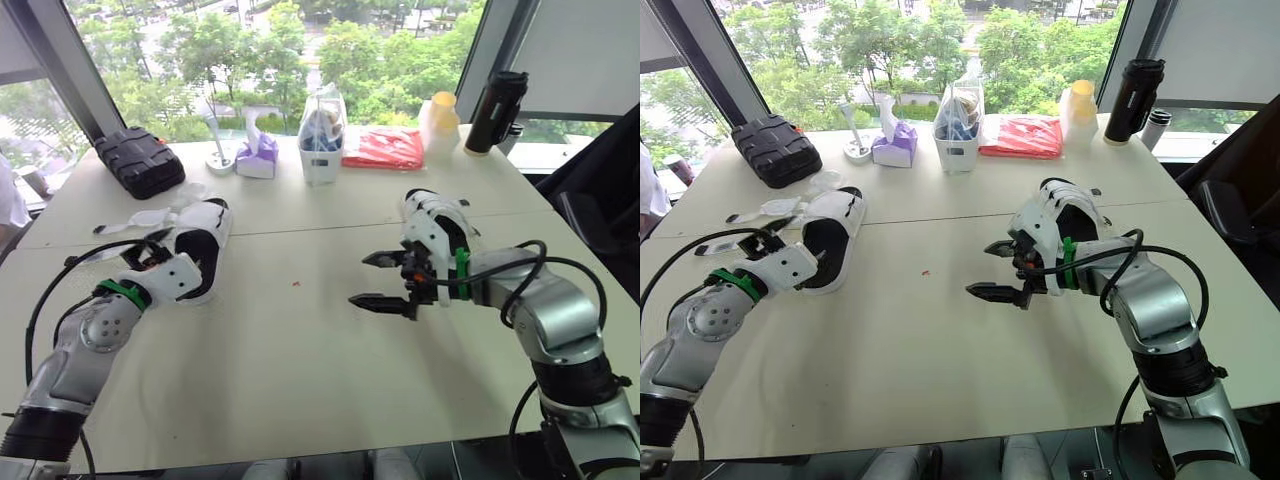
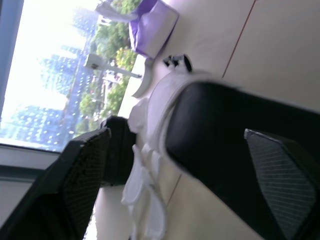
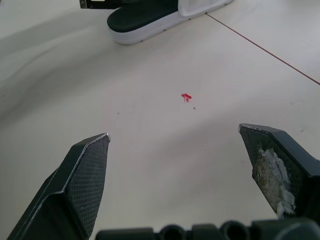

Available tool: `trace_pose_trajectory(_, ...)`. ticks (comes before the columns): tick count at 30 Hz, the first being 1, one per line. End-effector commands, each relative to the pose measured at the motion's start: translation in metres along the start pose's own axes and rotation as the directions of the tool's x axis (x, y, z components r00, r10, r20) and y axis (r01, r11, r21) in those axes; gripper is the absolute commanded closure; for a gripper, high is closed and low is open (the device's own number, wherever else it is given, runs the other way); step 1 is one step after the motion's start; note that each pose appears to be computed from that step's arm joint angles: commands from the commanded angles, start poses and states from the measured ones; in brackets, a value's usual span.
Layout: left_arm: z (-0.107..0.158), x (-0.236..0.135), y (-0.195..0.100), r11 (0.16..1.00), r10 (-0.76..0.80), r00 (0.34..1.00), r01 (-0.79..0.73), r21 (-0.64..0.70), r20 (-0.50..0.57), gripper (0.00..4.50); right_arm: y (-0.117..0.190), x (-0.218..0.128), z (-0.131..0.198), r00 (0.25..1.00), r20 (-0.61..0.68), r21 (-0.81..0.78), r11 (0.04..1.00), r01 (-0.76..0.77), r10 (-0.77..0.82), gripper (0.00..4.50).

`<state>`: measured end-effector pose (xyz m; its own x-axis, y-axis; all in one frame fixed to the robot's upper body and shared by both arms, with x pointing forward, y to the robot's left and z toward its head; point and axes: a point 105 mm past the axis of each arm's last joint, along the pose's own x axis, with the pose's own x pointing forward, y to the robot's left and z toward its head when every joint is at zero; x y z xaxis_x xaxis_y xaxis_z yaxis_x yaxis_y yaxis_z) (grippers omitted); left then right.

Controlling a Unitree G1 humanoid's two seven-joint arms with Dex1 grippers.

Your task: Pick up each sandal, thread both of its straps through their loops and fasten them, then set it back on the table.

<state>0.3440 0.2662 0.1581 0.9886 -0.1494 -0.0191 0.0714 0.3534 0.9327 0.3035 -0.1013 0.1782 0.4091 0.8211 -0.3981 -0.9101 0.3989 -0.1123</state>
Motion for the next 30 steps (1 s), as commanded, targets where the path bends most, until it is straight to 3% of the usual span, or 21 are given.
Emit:
trace_pose_trajectory(1, -0.005, 0.012, 0.014, 0.996, 0.062, 0.998, -0.06, 0.064, -0.026, 0.03, 0.001, 0.003, 0.013, 1.0, 0.03, -0.058, 0.998, 0.003, -0.001, 0.0)
trace_pose_trajectory(12, -0.016, 0.06, 0.003, 0.998, 0.045, 0.996, -0.042, 0.047, -0.073, 0.03, 0.0, 0.006, 0.011, 1.0, 0.022, -0.078, 0.997, 0.021, -0.019, 0.0)
trace_pose_trajectory(25, -0.011, 0.11, 0.001, 0.998, 0.013, 0.988, -0.003, 0.067, -0.152, 0.03, -0.005, 0.01, 0.008, 0.997, 0.017, -0.083, 0.994, 0.073, -0.072, 0.0)
trace_pose_trajectory(28, -0.014, 0.111, -0.004, 0.998, -0.01, 0.984, 0.021, 0.06, -0.177, 0.9, -0.006, 0.01, 0.008, 0.996, 0.02, -0.078, 0.993, 0.086, -0.085, 0.0)
trace_pose_trajectory(30, -0.014, 0.111, -0.007, 0.998, -0.016, 0.983, 0.027, 0.056, -0.182, 1.94, -0.006, 0.01, 0.008, 0.996, 0.019, -0.078, 0.993, 0.093, -0.092, 0.0)
